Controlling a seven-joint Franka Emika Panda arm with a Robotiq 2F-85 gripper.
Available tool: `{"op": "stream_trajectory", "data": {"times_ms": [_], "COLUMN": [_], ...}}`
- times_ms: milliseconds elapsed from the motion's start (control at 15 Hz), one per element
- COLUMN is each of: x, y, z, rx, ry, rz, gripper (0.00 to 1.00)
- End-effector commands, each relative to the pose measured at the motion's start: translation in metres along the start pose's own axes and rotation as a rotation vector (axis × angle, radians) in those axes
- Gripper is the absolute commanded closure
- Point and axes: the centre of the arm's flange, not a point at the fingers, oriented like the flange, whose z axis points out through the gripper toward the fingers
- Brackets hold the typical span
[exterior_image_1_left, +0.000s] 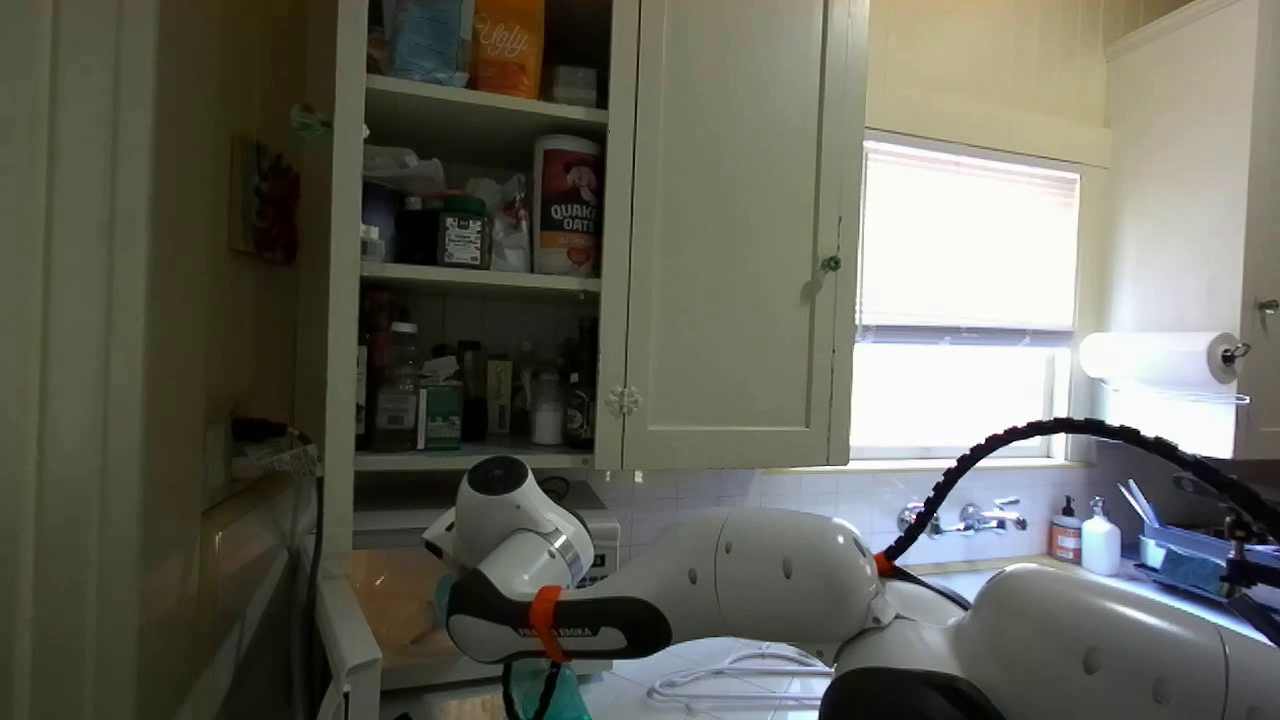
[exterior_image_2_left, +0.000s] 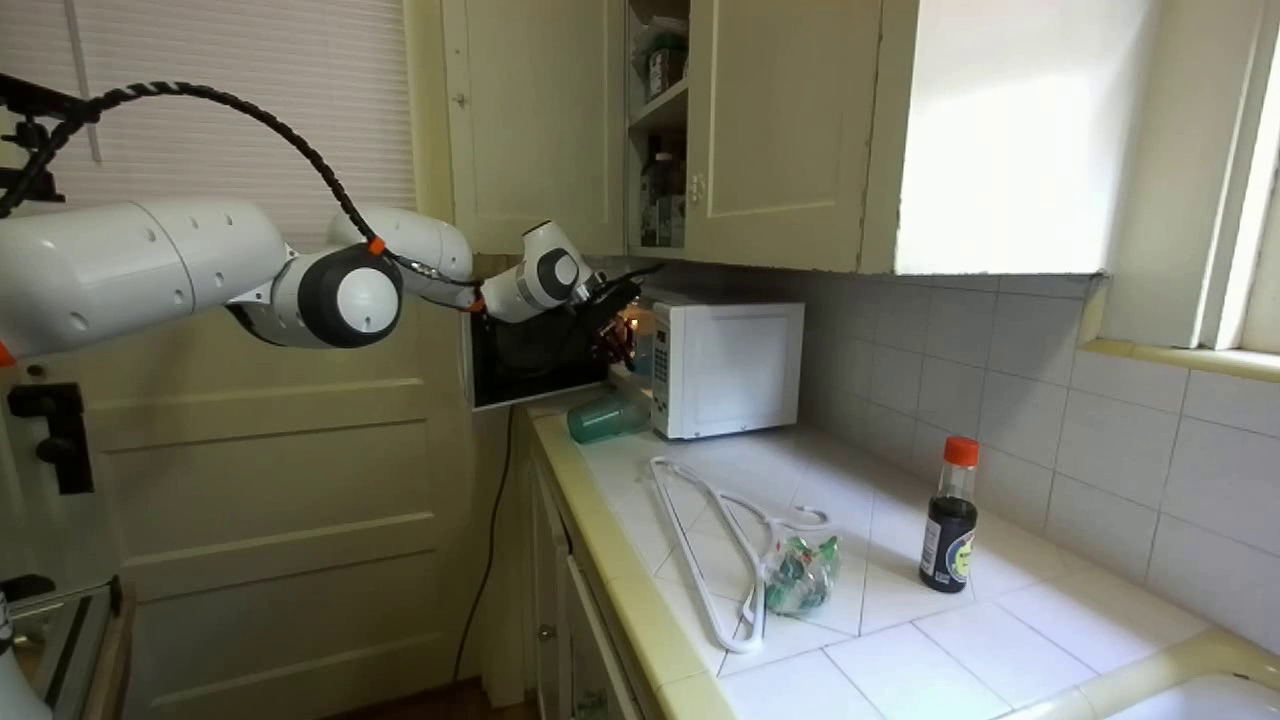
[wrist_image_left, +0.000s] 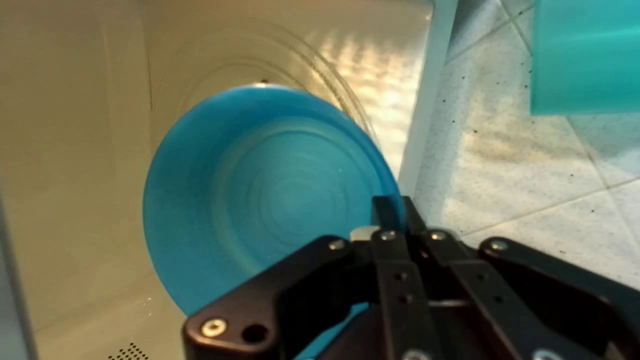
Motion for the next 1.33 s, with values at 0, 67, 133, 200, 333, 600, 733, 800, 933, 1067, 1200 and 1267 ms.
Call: {"op": "stream_trajectory", "data": {"times_ms": [0, 67, 133, 200, 333, 600, 733, 800, 933, 1067, 1200, 1267], "x": [0.038, 0.037, 0.037, 0.037, 0.036, 0.034, 0.036, 0.038, 0.037, 0.037, 0.037, 0.035], "y": [0.053, 0.053, 0.053, 0.054, 0.054, 0.057, 0.06, 0.057, 0.038, 0.019, 0.002, -0.005], "z": [0.037, 0.038, 0.037, 0.037, 0.038, 0.036, 0.028, 0.021, 0.002, -0.015, -0.034, -0.044], "rx": [0.022, 0.023, 0.022, 0.021, 0.022, -0.001, -0.022, -0.017, -0.016, -0.006, -0.027, -0.046], "ry": [0.001, 0.001, -0.002, -0.003, -0.003, -0.019, -0.031, -0.024, -0.002, 0.012, 0.012, 0.007], "rz": [-0.019, -0.019, -0.019, -0.018, -0.015, -0.011, 0.002, 0.003, 0.001, -0.002, 0.012, 0.035], "gripper": [0.64, 0.57, 0.48, 0.42, 0.26, 0.0, 0.0, 0.0, 0.0, 0.0, 0.0, 0.0]}}
